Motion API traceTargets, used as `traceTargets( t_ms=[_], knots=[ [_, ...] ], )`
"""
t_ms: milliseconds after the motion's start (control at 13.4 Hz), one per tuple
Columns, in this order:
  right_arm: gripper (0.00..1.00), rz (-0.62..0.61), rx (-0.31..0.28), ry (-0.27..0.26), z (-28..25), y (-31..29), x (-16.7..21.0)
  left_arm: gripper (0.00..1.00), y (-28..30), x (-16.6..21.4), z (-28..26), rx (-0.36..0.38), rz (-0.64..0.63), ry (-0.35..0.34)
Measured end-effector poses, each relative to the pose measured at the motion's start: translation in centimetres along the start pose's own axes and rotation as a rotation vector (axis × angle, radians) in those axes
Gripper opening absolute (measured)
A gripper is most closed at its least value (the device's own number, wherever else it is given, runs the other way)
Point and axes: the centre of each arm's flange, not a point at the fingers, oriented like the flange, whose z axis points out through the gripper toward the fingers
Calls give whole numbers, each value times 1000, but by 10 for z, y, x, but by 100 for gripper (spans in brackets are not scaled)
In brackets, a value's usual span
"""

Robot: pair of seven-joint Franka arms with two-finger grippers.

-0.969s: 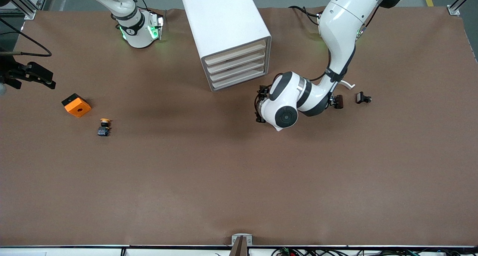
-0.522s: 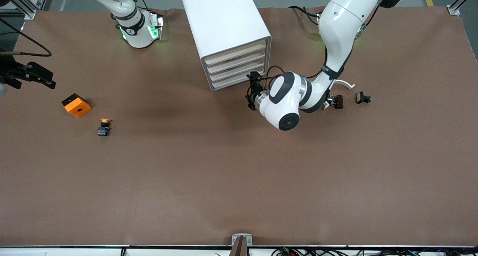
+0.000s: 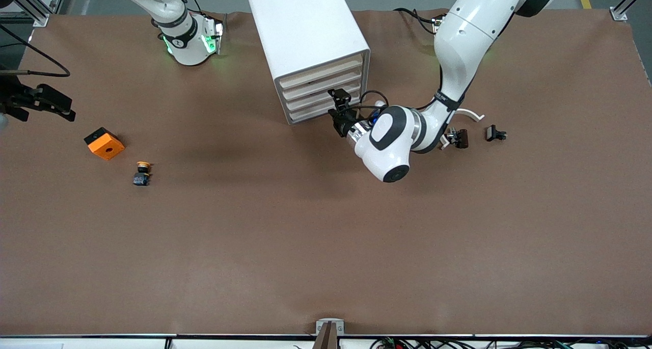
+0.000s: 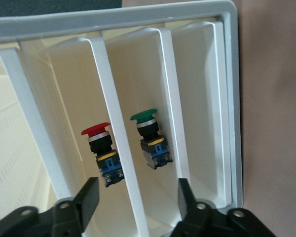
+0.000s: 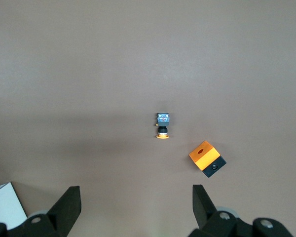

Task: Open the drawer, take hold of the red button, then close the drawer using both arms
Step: 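Grasp the top drawer front with the left gripper, then pull the top drawer open with the left gripper while the right gripper reaches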

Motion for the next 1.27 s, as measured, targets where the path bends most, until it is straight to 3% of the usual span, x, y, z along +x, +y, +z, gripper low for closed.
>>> traceTargets(
  t_ms=[373, 596, 671, 1044, 1193, 1268],
  knots=[
    [100, 0, 0, 3, -1, 0, 0, 58, 7, 4, 18, 96, -92, 7],
    [100, -6, 0, 3, -1, -3, 0, 53, 3, 2, 26, 113, -103, 28],
    [100, -12, 0, 3, -2, -7, 0, 45, 2, 1, 31, 116, -103, 35],
    [100, -37, -1, 3, -1, -20, 1, 39, 2, -2, 51, 126, -114, 65],
    [100, -42, -1, -2, 1, -23, 2, 19, 4, -1, 52, 129, -120, 65],
    [100, -45, -2, -6, 3, -25, 3, 14, 5, -1, 51, 128, -132, 65]
  ],
)
